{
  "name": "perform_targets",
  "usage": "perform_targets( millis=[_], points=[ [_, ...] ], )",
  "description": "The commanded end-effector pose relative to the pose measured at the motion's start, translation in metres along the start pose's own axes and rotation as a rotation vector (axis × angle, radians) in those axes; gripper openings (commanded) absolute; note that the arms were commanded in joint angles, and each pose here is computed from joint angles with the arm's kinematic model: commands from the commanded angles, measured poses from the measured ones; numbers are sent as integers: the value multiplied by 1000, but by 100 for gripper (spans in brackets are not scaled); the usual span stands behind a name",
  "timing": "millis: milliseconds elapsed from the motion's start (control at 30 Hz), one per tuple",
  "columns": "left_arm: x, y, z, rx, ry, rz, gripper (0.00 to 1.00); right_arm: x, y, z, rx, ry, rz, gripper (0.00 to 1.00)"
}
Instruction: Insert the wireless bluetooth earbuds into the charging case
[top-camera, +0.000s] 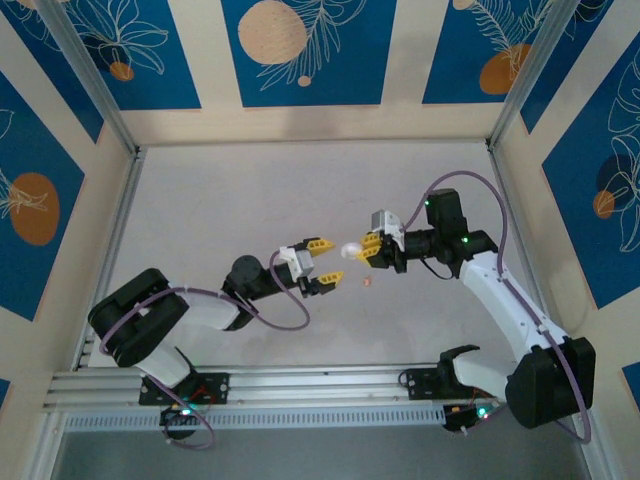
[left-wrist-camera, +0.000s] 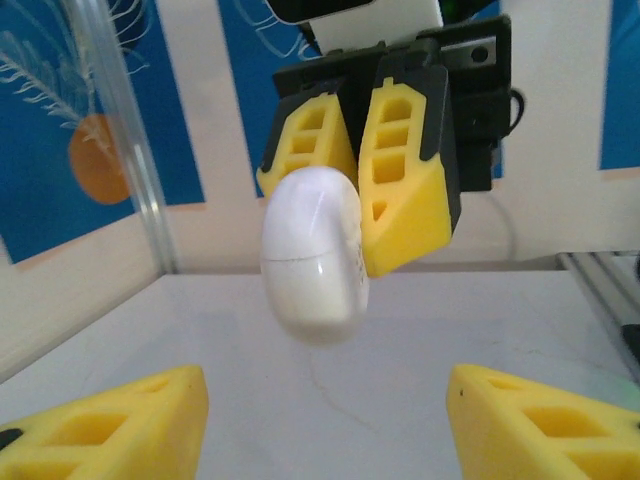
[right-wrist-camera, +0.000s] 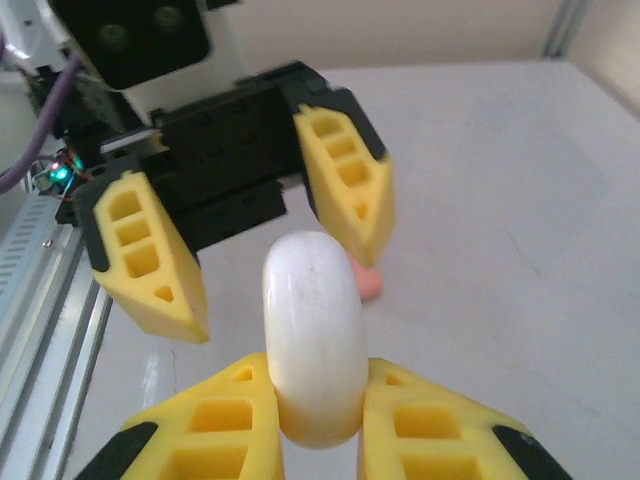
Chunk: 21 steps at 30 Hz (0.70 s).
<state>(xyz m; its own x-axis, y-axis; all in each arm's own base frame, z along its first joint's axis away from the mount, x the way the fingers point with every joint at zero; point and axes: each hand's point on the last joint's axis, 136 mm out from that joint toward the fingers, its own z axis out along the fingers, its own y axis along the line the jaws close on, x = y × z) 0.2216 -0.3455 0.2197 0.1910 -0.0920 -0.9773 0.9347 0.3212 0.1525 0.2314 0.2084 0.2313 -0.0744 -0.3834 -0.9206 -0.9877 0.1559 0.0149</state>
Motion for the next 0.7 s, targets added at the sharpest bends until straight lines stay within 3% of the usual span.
perform_targets(
  millis=[0,300,667],
  points=[
    [5,18,-8,-131,10,3,64,13,-12,-2,36,65,228,11],
    [31,55,-37,-409,115,-112,66,56,-58,-4,126,205,754,11],
    [67,67,-56,-523,485,-229,64,108,-90,-2,142,368,1061,10]
  ],
)
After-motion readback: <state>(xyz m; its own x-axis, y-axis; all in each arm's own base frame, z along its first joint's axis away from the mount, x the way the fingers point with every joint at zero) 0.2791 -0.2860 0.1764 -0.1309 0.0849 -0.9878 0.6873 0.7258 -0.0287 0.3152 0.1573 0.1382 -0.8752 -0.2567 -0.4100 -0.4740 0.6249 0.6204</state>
